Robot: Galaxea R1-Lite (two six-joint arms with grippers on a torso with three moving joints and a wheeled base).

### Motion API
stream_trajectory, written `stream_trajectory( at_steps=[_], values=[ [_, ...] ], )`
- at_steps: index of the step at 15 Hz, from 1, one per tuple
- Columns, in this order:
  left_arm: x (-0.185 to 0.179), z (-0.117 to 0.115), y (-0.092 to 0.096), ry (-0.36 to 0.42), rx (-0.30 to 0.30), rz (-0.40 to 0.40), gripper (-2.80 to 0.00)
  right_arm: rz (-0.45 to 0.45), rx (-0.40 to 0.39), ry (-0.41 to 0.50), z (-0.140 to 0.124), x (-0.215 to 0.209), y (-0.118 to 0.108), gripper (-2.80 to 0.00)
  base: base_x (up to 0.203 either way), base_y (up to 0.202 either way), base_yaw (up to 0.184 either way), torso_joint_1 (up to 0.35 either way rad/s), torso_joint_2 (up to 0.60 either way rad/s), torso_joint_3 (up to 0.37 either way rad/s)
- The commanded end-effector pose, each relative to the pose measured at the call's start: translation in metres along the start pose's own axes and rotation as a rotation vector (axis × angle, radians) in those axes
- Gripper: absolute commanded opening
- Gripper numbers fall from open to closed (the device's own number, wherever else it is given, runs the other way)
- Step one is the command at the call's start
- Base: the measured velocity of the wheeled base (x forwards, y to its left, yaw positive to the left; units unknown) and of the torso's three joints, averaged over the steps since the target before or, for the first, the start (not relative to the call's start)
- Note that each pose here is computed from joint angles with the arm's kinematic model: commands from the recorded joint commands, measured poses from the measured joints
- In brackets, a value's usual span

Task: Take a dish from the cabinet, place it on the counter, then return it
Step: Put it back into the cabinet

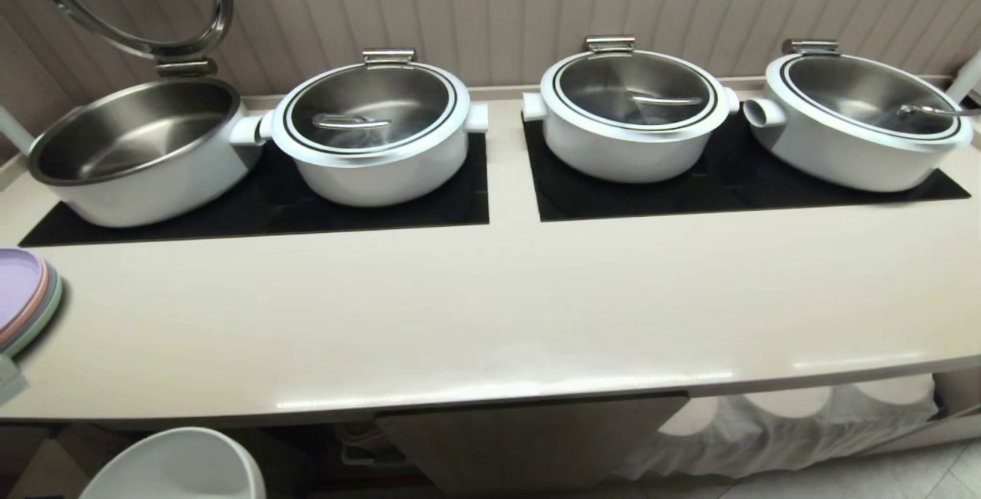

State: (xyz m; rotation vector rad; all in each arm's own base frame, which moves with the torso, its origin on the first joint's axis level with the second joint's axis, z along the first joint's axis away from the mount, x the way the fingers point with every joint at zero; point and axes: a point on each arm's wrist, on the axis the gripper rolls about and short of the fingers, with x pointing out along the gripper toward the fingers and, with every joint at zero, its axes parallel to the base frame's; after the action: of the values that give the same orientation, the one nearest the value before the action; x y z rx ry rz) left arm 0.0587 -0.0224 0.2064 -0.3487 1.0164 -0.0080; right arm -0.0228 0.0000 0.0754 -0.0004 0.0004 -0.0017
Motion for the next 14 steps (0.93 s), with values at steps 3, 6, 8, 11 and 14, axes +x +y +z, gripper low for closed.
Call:
stream_trajectory(
  at_steps=[3, 6, 8, 11, 14],
  values=[
    [-0.002, -0.002, 0.001, -0.004, -0.004, -0.002, -2.80, 0.002, 0.000, 0.000, 0.000, 0.000, 0.000, -2.80, 0.000, 0.165, -0.002, 0.000, 0.00, 0.002],
    [-0.002, -0.003, 0.002, -0.001, -0.004, 0.000, -2.80, 0.000, 0.000, 0.000, 0.000, 0.000, 0.000, -2.80, 0.000, 0.023, 0.001, 0.001, 0.00, 0.000],
    [-0.004, -0.004, 0.003, -0.011, -0.004, -0.007, -2.80, 0.001, 0.000, 0.000, 0.000, 0.000, 0.000, -2.80, 0.000, 0.000, 0.000, 0.000, 0.00, 0.000],
    [-0.001, -0.013, 0.010, -0.010, -0.002, 0.005, -2.80, 0.002, 0.000, 0.000, 0.000, 0.000, 0.000, -2.80, 0.000, 0.000, 0.000, 0.000, 0.00, 0.000],
    [-0.003, -0.018, 0.013, -0.020, -0.004, -0.002, -2.80, 0.001, 0.000, 0.000, 0.000, 0.000, 0.000, -2.80, 0.000, 0.000, 0.000, 0.000, 0.00, 0.000]
  ],
)
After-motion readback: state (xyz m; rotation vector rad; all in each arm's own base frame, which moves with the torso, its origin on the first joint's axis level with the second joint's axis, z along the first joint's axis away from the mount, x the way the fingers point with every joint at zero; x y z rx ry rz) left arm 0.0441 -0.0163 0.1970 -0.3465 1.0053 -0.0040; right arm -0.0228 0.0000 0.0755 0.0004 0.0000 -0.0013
